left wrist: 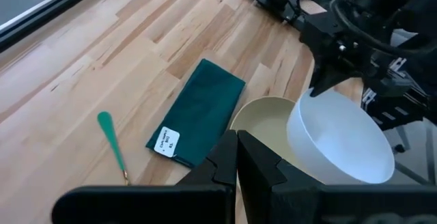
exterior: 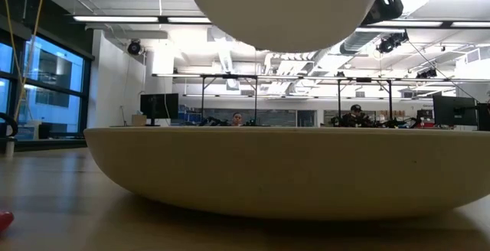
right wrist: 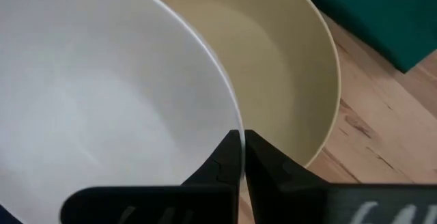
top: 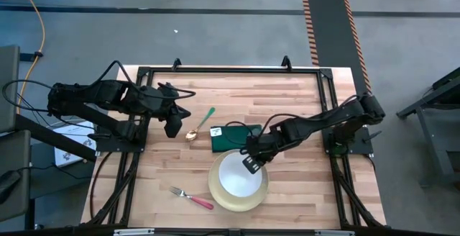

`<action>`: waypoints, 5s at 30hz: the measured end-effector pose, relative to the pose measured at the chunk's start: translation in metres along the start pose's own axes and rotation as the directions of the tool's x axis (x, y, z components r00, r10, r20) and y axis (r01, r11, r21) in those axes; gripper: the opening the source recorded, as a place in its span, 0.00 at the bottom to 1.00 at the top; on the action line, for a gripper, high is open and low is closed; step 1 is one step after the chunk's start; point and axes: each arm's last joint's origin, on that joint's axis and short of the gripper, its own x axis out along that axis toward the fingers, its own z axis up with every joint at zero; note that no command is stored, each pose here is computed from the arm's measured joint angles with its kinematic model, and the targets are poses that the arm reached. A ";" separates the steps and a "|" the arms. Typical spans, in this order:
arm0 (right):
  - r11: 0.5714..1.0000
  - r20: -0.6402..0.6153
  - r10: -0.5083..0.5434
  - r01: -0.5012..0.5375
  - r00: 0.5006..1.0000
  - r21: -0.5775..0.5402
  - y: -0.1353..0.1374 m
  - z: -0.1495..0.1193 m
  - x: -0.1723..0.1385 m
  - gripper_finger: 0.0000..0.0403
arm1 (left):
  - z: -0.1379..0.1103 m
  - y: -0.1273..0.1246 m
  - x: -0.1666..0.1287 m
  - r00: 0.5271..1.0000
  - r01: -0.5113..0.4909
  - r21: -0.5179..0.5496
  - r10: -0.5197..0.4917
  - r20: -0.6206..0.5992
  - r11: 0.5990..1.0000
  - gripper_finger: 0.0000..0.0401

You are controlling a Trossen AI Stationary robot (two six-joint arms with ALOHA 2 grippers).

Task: Set table place
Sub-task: Put the white bowl on top of the yellow plate, then put the red fork to the right of the yellow plate

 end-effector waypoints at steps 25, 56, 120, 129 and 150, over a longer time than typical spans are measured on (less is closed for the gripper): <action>0.996 -0.083 -0.085 0.086 0.993 -0.002 -0.008 0.016 0.047 0.00 | -0.001 -0.001 0.000 0.999 0.031 0.027 -0.030 -0.023 0.999 0.00; 0.989 -0.141 -0.149 0.147 0.979 -0.023 -0.012 0.016 0.080 0.00 | -0.001 -0.001 0.000 0.999 0.044 0.028 -0.043 -0.034 0.999 0.00; 0.989 -0.106 -0.149 0.150 0.983 0.000 -0.013 0.019 0.073 0.13 | -0.002 -0.001 0.000 0.998 0.049 0.037 -0.047 -0.046 0.998 0.00; 0.998 -0.057 -0.062 0.062 0.996 -0.001 -0.005 0.022 0.057 0.13 | -0.002 -0.001 0.000 0.998 0.049 0.037 -0.048 -0.046 0.998 0.00; 0.974 0.436 0.213 -0.156 0.874 -0.163 0.002 0.068 -0.029 0.13 | -0.003 -0.004 -0.006 0.976 0.196 0.071 -0.188 -0.106 0.978 0.00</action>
